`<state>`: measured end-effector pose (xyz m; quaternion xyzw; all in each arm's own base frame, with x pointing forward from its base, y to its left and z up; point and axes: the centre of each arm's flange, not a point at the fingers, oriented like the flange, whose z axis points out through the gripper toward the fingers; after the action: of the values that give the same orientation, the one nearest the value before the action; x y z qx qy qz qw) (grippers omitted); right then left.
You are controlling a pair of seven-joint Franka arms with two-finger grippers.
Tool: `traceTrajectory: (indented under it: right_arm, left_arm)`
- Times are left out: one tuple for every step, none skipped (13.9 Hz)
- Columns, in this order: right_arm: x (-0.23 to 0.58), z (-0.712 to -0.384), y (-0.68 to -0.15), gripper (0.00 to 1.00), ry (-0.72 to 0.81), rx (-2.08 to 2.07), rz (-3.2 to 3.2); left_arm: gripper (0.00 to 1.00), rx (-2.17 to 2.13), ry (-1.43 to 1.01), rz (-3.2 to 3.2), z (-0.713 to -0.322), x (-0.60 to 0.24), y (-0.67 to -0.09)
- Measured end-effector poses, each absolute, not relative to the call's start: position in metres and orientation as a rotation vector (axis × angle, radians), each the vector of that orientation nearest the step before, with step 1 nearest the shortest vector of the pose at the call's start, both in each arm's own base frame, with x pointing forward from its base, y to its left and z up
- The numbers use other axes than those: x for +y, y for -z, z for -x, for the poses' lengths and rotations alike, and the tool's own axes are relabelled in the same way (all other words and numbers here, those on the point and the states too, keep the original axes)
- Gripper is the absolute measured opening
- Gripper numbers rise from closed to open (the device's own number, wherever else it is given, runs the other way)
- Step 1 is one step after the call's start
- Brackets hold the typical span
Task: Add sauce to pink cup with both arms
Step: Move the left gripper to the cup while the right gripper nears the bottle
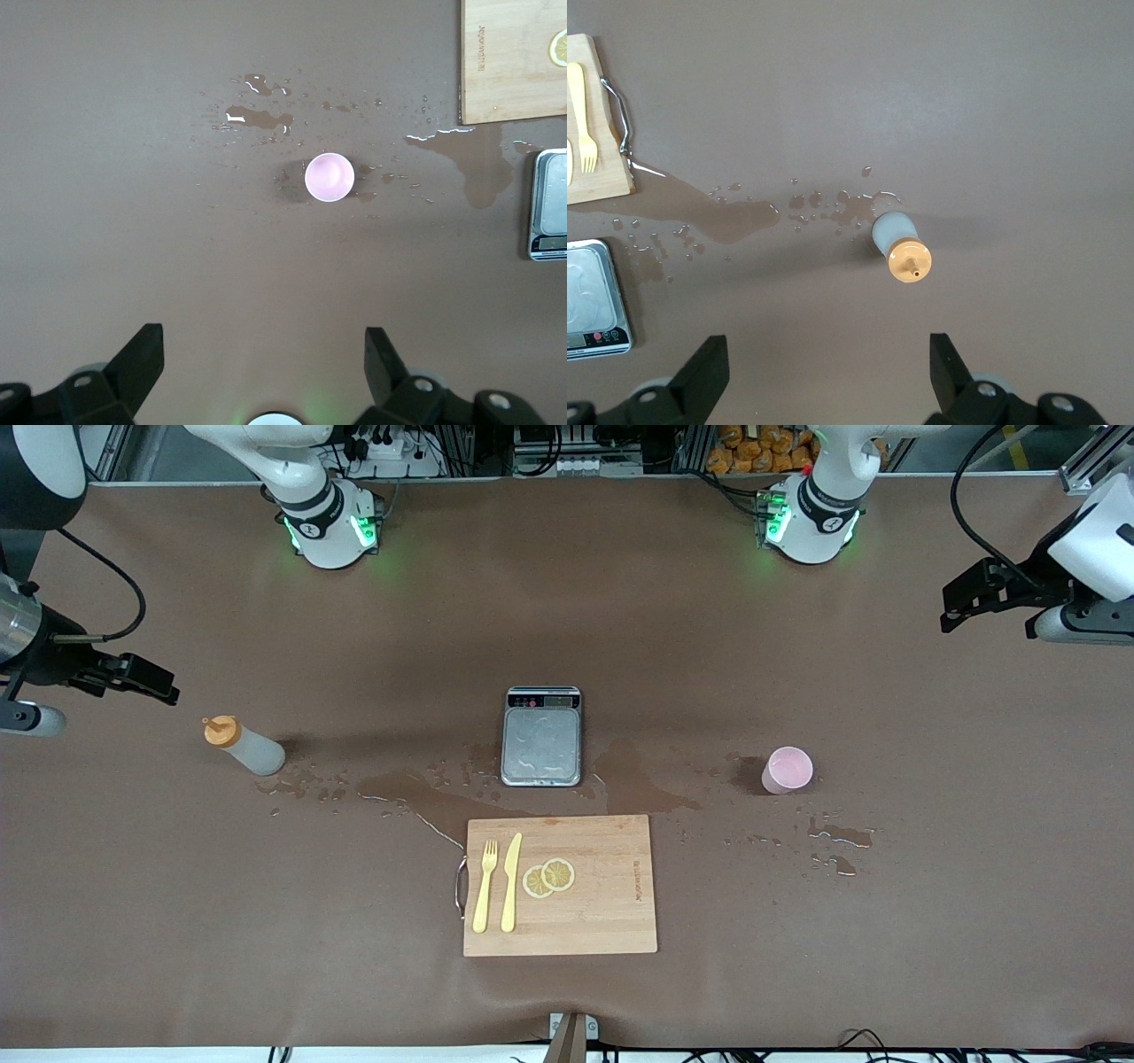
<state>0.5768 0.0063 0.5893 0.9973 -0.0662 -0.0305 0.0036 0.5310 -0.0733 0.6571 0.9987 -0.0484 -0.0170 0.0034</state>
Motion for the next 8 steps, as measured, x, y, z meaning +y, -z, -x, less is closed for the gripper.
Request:
traceTrajectory:
  right_arm:
    - [0.0062, -0.5768, -0.5894, 1.0, 0.095, -0.213, -3.126]
    - [0.0062, -0.5768, -0.5893, 1.0, 0.096, -0.217, -3.125]
    - [0.0062, -0.5767, -0.5892, 1.0, 0.097, -0.218, -3.125]
    - [0.0062, -0.5768, -0.5892, 1.0, 0.097, -0.219, -3.125]
    - [0.0062, -0.5768, -0.5891, 1.0, 0.097, -0.22, -3.125]
    - [0.0062, -0.5768, -0.5891, 1.0, 0.097, -0.222, -3.125]
    - [0.0057, -0.5768, -0.589, 1.0, 0.098, -0.227, -3.124]
    - [0.0041, -0.5768, -0.589, 1.0, 0.098, -0.239, -3.123]
  left_arm:
    - [1.0, -0.16, 0.052, -3.13, -0.5306, -0.0753, -0.6573]
    - [1.0, -0.168, 0.05, -3.13, -0.5299, -0.0766, -0.6581]
    - [1.0, -0.173, 0.047, -3.13, -0.5293, -0.0773, -0.6591]
    - [1.0, -0.18, 0.045, -3.13, -0.5288, -0.0777, -0.6596]
    - [1.0, -0.189, 0.045, -3.129, -0.5288, -0.0779, -0.6597]
    - [1.0, -0.193, 0.045, -3.13, -0.5288, -0.0781, -0.6597]
    - [1.0, -0.194, 0.045, -3.13, -0.5287, -0.0782, -0.6597]
    - [1.0, -0.193, 0.045, -3.13, -0.5288, -0.0776, -0.6597]
